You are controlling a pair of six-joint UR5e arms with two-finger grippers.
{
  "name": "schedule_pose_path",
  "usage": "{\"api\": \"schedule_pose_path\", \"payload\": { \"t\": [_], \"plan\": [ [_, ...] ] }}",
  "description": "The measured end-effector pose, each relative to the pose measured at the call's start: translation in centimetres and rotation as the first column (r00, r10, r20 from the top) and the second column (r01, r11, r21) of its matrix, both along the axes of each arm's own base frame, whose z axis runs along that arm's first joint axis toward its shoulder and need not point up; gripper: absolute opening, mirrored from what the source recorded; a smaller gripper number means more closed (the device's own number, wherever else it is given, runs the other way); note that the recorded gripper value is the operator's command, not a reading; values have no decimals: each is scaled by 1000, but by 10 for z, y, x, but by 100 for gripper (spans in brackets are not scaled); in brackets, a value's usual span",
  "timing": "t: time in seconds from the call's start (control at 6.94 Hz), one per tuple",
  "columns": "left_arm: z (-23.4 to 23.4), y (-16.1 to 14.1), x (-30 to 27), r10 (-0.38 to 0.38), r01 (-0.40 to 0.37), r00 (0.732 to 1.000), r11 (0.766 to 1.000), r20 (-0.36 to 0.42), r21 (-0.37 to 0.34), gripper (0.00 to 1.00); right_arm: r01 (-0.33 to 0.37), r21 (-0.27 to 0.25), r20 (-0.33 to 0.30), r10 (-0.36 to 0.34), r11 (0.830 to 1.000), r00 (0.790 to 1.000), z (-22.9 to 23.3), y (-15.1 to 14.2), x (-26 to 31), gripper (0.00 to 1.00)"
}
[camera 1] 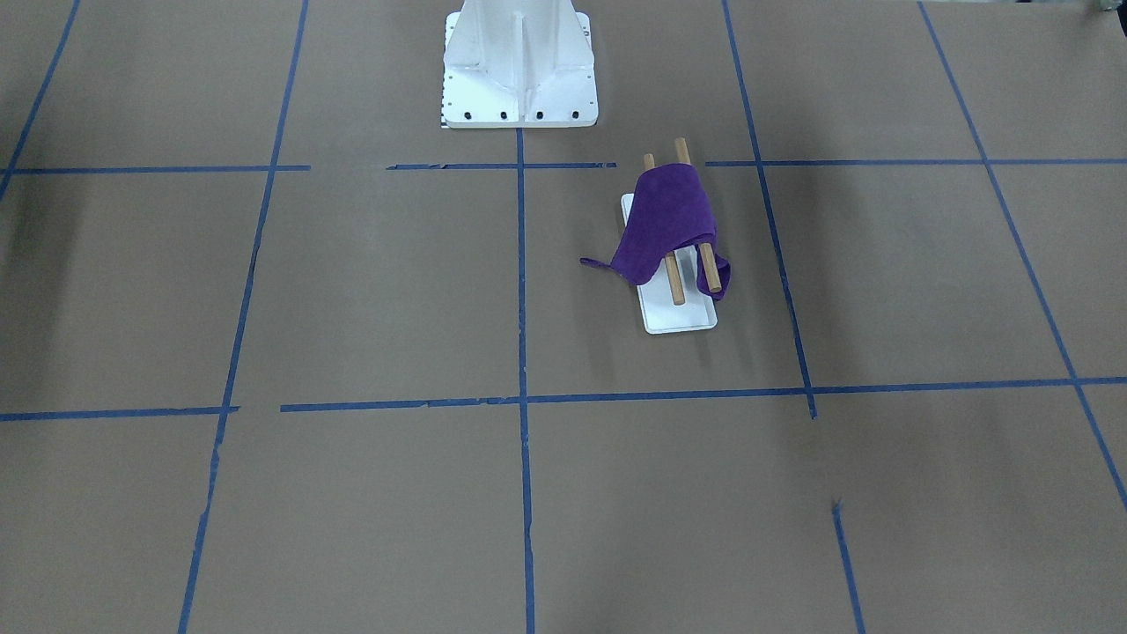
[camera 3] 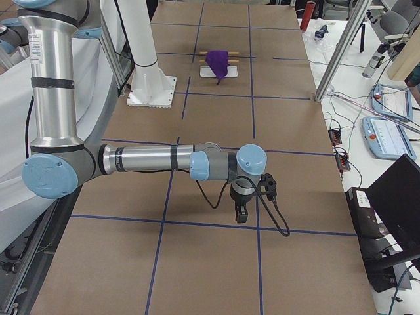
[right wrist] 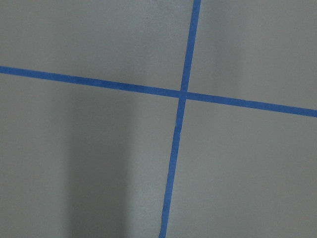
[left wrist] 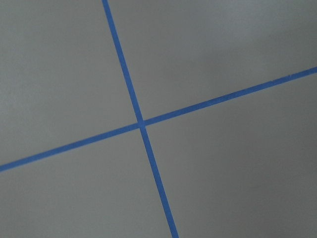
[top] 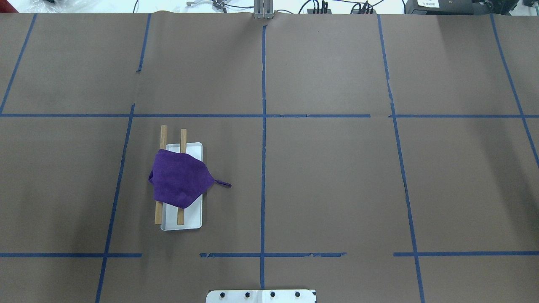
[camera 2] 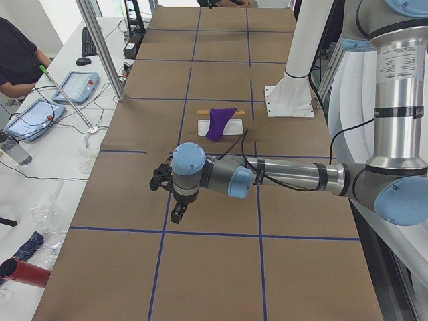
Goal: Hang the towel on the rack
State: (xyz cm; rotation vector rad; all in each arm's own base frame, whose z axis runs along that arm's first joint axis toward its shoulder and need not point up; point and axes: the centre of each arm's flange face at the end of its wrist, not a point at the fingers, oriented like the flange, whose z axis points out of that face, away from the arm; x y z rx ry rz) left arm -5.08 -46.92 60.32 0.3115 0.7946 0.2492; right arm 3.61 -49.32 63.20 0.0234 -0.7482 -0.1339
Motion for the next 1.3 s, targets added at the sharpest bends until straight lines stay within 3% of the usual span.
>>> {"api": "schedule_pose_path", "payload": {
  "t": [0.86, 1.3],
  "plan": [
    [8, 39, -2, 2, -2, 1000, 999, -2, 53, 100, -4, 18, 17, 3, 1000, 1000, -13, 4, -1, 100],
    [17, 44, 0, 2, -2, 1000, 998, -3, 58, 100, 4, 2, 49, -4, 1000, 999, -8, 15, -6, 100]
  ]
}}
